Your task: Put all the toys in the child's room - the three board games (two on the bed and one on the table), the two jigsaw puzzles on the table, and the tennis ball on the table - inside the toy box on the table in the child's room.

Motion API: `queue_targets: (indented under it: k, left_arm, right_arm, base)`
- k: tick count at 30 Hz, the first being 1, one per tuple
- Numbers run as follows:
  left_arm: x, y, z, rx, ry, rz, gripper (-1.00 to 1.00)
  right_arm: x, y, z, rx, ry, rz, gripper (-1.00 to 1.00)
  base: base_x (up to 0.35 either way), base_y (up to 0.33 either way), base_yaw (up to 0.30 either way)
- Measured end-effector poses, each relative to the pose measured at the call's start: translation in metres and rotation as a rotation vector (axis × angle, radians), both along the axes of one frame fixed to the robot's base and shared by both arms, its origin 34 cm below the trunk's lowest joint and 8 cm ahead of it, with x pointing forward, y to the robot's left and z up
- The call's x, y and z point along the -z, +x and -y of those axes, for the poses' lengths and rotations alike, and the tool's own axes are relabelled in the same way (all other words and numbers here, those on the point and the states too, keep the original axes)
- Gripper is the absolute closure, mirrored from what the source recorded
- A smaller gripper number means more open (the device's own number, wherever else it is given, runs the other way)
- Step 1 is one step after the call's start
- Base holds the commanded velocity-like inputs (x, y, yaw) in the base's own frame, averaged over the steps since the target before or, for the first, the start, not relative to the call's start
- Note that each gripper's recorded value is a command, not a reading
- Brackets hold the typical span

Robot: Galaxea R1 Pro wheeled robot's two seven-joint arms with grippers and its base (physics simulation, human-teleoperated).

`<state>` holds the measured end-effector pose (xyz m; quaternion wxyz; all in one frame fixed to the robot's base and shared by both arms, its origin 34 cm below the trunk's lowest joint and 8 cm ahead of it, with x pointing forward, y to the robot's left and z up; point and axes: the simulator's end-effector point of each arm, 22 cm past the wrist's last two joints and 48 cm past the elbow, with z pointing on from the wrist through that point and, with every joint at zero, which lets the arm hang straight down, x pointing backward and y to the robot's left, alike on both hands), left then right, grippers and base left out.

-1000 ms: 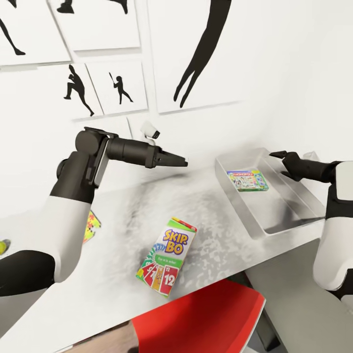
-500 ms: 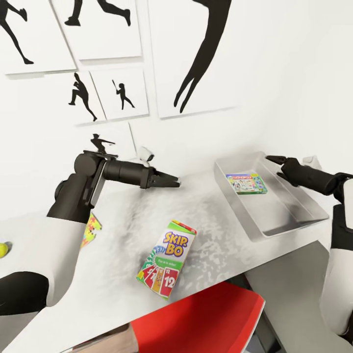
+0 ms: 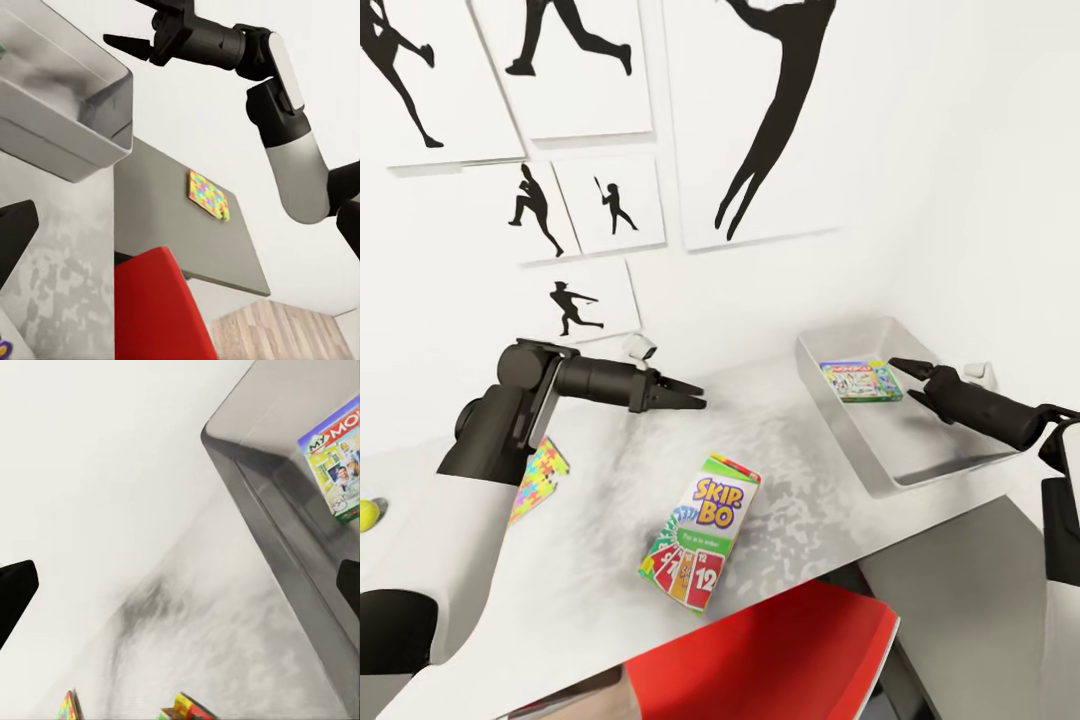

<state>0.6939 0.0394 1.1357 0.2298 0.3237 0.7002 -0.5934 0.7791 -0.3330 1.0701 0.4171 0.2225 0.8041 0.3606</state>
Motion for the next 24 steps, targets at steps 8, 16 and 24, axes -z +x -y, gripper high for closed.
queue_targets:
  k: [8,16,24]
  left_arm:
    - [0.009,-0.004,-0.015,-0.03,0.012,-0.02,-1.0]
    - [0.007,-0.001,-0.032,-0.083,-0.011,-0.033,-1.0]
    - [0.013,-0.005,-0.045,-0.122,-0.023,-0.058,-1.0]
  right_arm:
    - [0.002,-0.029,-0.012,-0.035,0.12,-0.004,-1.0]
    - [0.004,-0.062,0.003,-0.04,0.22,-0.015,-1.0]
    - [0.003,-0.089,-0.003,-0.076,0.31,0.01,-1.0]
  base:
    - [0.0,0.0,0.0]
    - [0.0,0.0,0.0]
    - [0.0,0.0,0.0]
